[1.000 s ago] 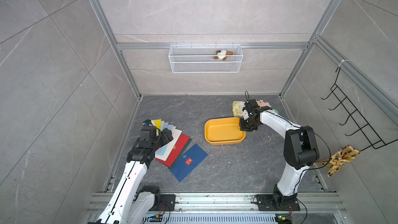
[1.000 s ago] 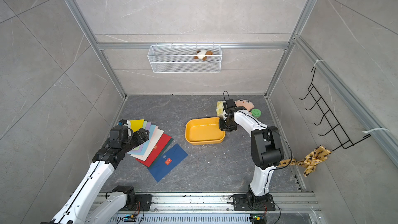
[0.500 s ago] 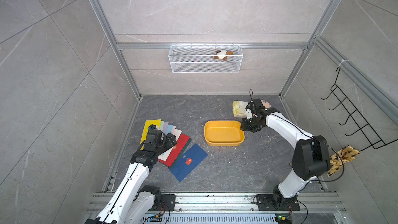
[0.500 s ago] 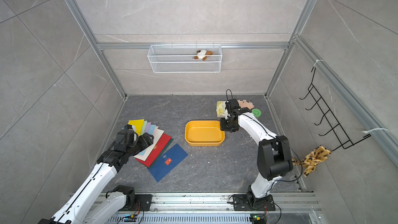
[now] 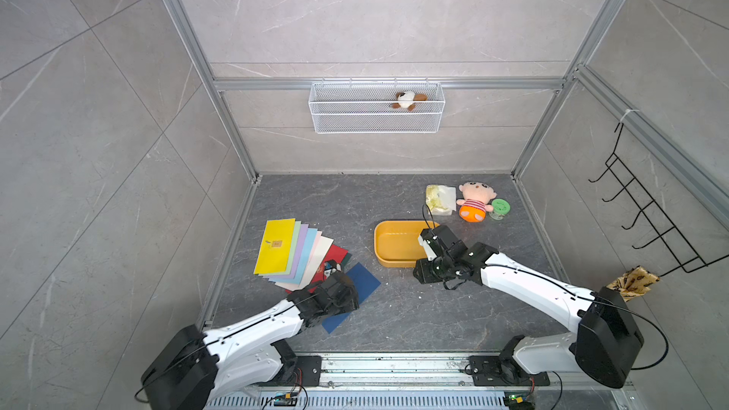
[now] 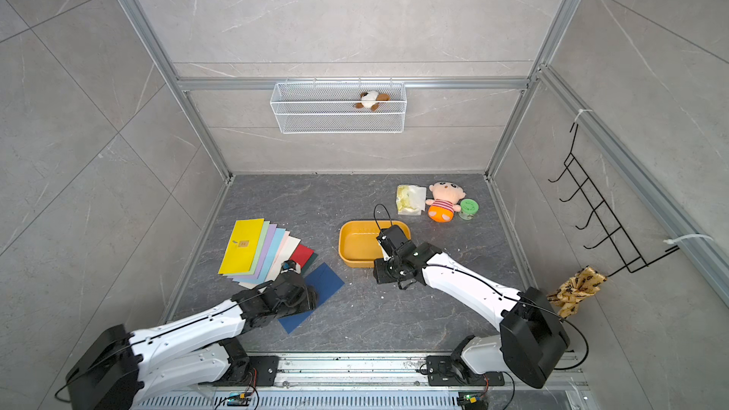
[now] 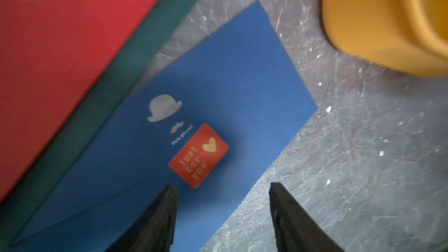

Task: Put the sealed envelopes into the storage box
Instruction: Pick up the envelope from the center of the board.

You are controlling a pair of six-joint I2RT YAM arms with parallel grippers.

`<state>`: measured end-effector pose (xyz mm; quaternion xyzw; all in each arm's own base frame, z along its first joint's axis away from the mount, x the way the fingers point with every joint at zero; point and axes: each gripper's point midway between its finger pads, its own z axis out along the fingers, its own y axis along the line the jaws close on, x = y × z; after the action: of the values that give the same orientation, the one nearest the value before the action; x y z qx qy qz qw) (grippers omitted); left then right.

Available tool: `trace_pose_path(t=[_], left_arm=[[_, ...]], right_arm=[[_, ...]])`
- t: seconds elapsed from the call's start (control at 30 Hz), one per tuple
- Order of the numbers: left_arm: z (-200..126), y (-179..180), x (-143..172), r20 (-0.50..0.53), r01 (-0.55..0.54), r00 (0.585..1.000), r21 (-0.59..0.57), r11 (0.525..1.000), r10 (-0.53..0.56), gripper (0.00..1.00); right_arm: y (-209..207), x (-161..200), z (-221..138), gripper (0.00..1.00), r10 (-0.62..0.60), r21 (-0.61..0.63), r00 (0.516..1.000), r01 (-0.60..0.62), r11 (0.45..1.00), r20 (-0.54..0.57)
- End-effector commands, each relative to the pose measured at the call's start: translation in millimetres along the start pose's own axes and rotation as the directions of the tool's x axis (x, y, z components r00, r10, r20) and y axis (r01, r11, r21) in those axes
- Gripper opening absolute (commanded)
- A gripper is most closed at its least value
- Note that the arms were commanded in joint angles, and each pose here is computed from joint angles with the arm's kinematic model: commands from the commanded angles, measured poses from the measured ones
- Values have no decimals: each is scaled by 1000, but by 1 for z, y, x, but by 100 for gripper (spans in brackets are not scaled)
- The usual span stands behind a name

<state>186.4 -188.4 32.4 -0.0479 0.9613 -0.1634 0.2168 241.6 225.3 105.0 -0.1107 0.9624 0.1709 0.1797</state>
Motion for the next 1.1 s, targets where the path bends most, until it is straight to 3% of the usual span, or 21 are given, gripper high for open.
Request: trace_pose_path(t=[0.0, 0.23, 0.4, 0.5, 0.7, 0.8, 0.97, 1.07], left_arm=[[12, -28, -15, 69, -6, 998, 14, 1000, 5, 65], [34, -70, 24, -36, -111, 993, 113, 987, 115, 63], [34, -128, 72, -93, -329, 928, 247, 911, 360, 62], [28, -139, 81, -97, -387, 901, 260, 884, 423, 63], [-6, -123, 46, 24, -307, 951, 209, 929, 309, 73], [-18, -109, 40, 38, -249, 968, 189, 950, 246, 73], [-15, -71, 24, 55, -104, 994, 92, 990, 99, 73], [-8, -62, 18, 39, -31, 999, 136, 990, 26, 73]], right_arm=[[0, -6, -3, 45, 41, 11, 997, -41, 999, 58], [-4, 1, -7, 45, 40, 18, 997, -42, 999, 67], [-5, 5, -5, 45, 45, 23, 998, -46, 999, 50], [-5, 14, -2, 45, 53, 5, 998, -54, 999, 29], [4, 36, 10, 46, 19, -55, 999, -21, 998, -33], [16, 40, 15, 46, -14, -53, 999, 12, 999, -43], [21, 45, 32, 47, 34, -17, 998, -35, 999, -45], [26, 52, 43, 50, 86, -22, 995, -87, 996, -45]])
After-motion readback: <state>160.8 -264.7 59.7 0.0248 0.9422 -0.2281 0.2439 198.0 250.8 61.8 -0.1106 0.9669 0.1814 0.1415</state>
